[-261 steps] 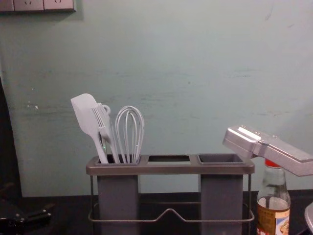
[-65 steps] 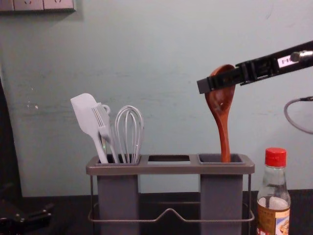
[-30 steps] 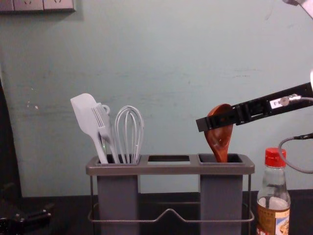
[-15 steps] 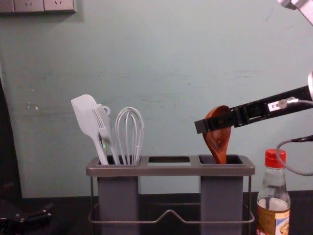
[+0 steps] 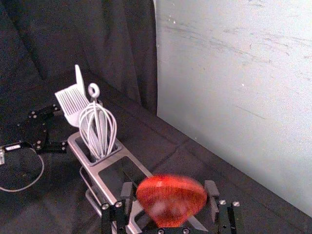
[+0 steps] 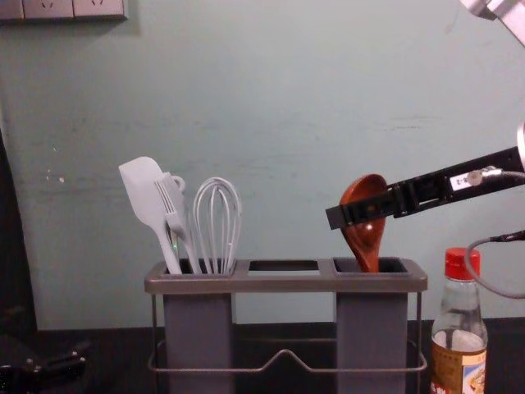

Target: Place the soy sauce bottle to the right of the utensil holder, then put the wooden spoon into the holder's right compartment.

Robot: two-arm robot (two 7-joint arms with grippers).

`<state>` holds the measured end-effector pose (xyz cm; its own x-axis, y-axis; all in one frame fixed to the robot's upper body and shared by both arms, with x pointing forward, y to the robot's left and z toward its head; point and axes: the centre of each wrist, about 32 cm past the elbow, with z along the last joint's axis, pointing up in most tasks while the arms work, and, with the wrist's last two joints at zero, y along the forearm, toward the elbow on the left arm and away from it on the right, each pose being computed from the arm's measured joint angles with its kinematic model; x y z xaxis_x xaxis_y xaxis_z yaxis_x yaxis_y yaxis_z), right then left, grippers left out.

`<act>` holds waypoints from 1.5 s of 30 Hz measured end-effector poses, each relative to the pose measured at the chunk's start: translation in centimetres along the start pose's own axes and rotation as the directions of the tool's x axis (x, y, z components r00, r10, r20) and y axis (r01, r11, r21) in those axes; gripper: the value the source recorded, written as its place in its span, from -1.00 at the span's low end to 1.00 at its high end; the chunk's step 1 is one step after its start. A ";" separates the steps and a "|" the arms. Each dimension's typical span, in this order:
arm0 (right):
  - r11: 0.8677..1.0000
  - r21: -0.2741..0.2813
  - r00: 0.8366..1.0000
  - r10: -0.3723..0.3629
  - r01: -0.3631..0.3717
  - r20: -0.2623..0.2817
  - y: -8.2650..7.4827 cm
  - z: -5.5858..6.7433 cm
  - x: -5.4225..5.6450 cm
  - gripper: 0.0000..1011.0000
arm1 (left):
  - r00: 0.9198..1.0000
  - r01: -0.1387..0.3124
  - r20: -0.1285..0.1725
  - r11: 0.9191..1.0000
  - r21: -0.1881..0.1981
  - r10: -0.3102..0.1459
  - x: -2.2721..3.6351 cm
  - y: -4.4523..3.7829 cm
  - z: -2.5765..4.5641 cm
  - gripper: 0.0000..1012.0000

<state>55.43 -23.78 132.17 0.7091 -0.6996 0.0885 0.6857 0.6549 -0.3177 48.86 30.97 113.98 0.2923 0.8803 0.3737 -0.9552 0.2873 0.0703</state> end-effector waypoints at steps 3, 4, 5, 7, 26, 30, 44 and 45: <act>1.000 0.000 1.000 0.000 0.000 0.000 0.0 0.0 0.0 0.92 | 1.000 0.000 0.000 1.000 0.000 0.000 0.00 0.00 0.00 1.00; 1.000 0.000 1.000 0.000 0.000 0.000 0.0 0.0 0.0 0.97 | 1.000 0.000 0.000 1.000 0.000 0.000 0.00 0.00 0.00 1.00; 1.000 0.000 1.000 0.000 0.000 0.000 0.0 0.0 0.0 0.98 | 1.000 0.000 0.000 1.000 0.000 0.000 0.00 0.00 0.00 1.00; 1.000 0.001 1.000 0.000 0.000 0.001 0.0 0.0 0.0 0.98 | 1.000 0.000 0.000 1.000 0.000 0.000 0.00 0.00 0.00 1.00; 1.000 0.004 1.000 -0.002 0.002 0.002 -0.1 0.1 0.0 0.98 | 1.000 0.000 0.000 1.000 0.000 0.000 0.00 0.00 0.00 1.00; 1.000 0.004 1.000 -0.002 0.002 0.002 -0.1 0.1 0.0 0.98 | 1.000 0.000 0.000 1.000 0.000 0.000 0.00 0.00 0.00 1.00; 0.990 0.034 0.985 -0.137 0.134 0.108 -3.1 -1.2 -4.1 0.98 | 1.000 0.000 0.000 1.000 0.000 0.000 0.00 0.00 0.00 1.00; 0.987 0.041 0.980 -0.157 0.153 0.122 -3.5 -1.5 -4.7 0.98 | 1.000 0.000 0.000 1.000 0.000 0.000 0.00 0.00 0.00 1.00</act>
<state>49.50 -23.22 131.43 0.6072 -0.7537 0.2515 0.7924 0.5512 -0.2612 48.86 30.97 113.97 0.2923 0.8803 0.3737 -0.9553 0.2873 0.0704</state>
